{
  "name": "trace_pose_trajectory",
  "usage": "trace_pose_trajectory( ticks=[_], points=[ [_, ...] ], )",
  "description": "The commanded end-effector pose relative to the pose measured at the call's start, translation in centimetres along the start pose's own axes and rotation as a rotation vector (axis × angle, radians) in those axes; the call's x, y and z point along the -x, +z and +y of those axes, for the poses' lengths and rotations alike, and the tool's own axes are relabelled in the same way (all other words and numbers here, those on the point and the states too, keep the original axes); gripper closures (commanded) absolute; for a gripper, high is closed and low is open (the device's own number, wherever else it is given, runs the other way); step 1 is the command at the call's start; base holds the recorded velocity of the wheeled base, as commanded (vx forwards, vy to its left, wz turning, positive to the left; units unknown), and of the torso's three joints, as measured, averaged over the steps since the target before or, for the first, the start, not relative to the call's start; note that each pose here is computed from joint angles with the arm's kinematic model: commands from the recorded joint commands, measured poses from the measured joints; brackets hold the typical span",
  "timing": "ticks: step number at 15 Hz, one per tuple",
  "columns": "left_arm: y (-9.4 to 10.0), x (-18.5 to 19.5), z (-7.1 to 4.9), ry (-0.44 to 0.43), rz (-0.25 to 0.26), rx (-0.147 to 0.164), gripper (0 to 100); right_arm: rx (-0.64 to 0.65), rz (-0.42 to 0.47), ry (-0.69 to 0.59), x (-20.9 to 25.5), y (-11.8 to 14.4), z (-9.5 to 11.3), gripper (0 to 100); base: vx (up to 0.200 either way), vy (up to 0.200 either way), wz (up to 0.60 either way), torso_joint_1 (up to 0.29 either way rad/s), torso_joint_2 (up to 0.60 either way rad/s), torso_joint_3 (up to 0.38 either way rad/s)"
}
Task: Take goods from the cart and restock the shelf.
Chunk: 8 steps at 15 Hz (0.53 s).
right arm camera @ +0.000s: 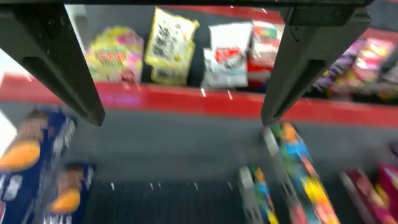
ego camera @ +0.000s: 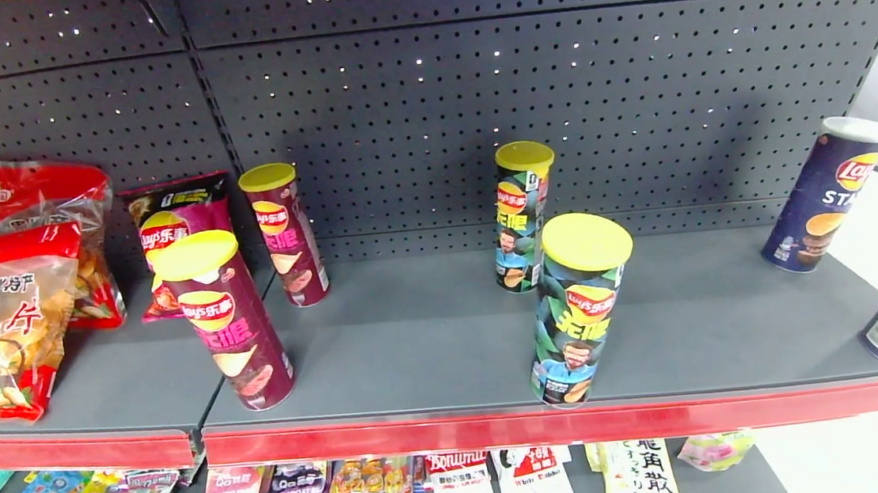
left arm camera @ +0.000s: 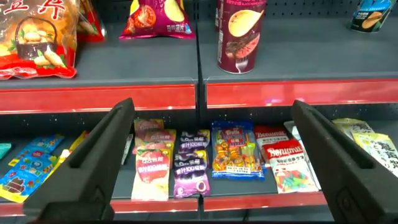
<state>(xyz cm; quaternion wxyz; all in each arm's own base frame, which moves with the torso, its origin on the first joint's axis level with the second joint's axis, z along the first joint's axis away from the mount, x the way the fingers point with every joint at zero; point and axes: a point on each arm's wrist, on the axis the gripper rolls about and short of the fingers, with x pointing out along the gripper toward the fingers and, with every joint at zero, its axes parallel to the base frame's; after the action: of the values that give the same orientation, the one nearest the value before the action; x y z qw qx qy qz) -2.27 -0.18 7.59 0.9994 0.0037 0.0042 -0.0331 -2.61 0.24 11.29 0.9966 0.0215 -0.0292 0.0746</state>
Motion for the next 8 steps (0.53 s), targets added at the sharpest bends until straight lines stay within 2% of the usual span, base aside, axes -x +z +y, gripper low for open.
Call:
trace_pose_trajectory(
  ticks=[1, 3, 5, 8],
  points=[
    [0.0, 0.0, 0.0, 0.000, -0.001, 0.000, 0, -0.104, 0.132, 0.072, -5.4, 8.9, -0.1, 0, 0.000, 0.000, 0.00, 0.000, 0.00, 0.000],
    [0.0, 0.0, 0.0, 0.000, -0.001, 0.000, 0, -0.044, 0.296, 0.119, -8.4, 7.5, -0.2, 0, 0.000, 0.000, 0.00, 0.000, 0.00, 0.000],
    [0.0, 0.0, 0.0, 0.000, -0.001, 0.000, 0, -0.054, 0.436, 0.200, -10.9, 6.2, 0.3, 0, 0.000, 0.000, 0.00, 0.000, 0.00, 0.000],
    [0.0, 0.0, 0.0, 0.000, 0.000, 0.000, 0, -0.064, 0.630, 0.209, -14.5, 4.3, 0.7, 0, 0.000, 0.000, 0.00, 0.000, 0.00, 0.000]
  ],
)
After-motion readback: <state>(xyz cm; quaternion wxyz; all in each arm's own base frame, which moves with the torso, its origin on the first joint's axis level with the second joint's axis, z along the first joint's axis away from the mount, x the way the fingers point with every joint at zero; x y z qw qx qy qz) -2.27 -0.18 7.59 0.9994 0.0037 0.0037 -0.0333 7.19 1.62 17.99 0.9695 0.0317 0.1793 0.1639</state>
